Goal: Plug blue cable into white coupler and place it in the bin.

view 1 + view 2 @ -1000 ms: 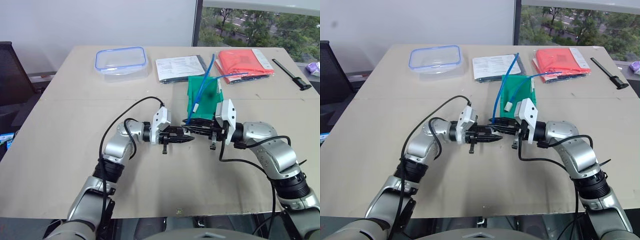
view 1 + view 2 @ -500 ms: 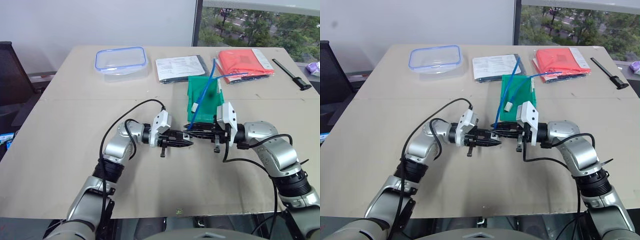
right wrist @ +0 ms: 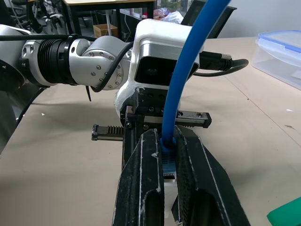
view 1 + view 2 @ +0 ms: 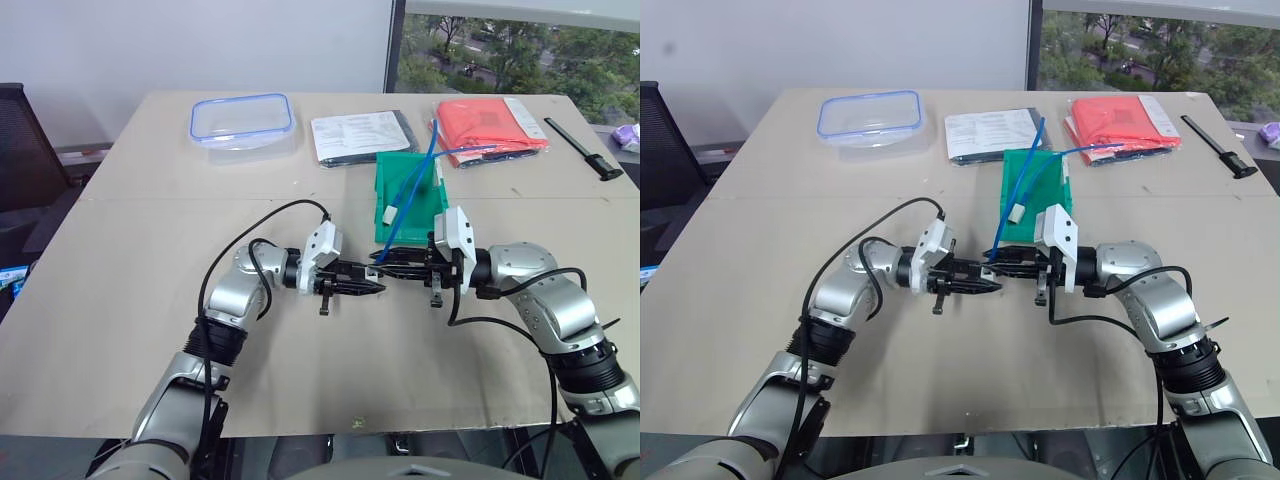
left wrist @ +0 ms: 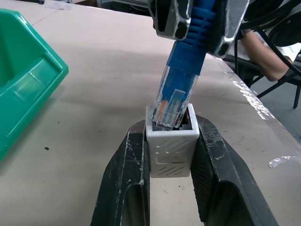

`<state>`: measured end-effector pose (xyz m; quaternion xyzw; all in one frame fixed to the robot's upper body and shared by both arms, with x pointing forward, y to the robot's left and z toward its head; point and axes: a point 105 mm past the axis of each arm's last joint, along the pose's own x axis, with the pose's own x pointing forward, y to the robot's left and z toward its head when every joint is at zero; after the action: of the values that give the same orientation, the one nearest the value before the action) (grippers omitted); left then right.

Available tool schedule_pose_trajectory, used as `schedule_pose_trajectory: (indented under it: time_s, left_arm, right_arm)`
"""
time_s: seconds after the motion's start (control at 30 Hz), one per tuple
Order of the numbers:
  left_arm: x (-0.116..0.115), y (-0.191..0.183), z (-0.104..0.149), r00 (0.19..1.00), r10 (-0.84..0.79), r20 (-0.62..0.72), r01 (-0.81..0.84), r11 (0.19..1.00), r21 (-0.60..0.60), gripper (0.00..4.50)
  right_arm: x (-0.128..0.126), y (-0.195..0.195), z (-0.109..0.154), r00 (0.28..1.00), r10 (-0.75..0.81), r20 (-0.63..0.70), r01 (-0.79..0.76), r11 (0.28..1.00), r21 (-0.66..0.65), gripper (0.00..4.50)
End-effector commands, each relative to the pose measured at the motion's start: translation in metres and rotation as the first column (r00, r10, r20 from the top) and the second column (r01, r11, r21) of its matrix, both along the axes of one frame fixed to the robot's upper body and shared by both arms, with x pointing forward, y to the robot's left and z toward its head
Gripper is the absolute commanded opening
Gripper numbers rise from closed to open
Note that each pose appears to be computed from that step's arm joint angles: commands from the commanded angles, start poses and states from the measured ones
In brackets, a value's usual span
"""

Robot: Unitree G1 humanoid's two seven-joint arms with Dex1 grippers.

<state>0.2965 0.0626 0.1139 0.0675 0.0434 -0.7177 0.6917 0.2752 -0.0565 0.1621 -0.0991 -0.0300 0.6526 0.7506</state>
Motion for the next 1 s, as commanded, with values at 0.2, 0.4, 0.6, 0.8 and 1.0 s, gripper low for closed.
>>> schedule_pose_trajectory:
  time_s: [0.2,0.4,0.6,0.8,1.0]
  left_arm:
    - [-0.0005,-0.0017,0.0109,0.999,-0.018,0.045,0.019,1.0,-0.023,0.57]
    - [-0.0004,-0.0025,0.0091,0.999,-0.017,0.042,0.018,1.0,-0.02,0.57]
    - [0.0002,-0.0033,0.0087,0.999,-0.015,0.041,0.016,1.0,-0.021,0.57]
    - [-0.0009,-0.0033,0.008,0.999,-0.016,0.04,0.017,1.0,-0.021,0.57]
    - [-0.0015,-0.0042,0.0073,0.999,-0.017,0.039,0.017,1.0,-0.02,0.57]
  right_arm:
    - [-0.0035,0.0006,-0.0014,1.0,0.019,-0.015,-0.019,1.0,-0.017,0.0]
    - [-0.0038,-0.001,-0.001,1.0,0.02,-0.024,-0.02,0.999,-0.024,0.0]
    - [-0.0056,-0.0006,-0.0012,0.999,0.032,-0.034,-0.033,0.999,-0.03,0.0]
    - [-0.007,0.0005,-0.0021,0.998,0.041,-0.048,-0.042,0.998,-0.035,0.0]
    - [-0.008,0.0018,-0.002,0.997,0.047,-0.063,-0.049,0.998,-0.039,0.0]
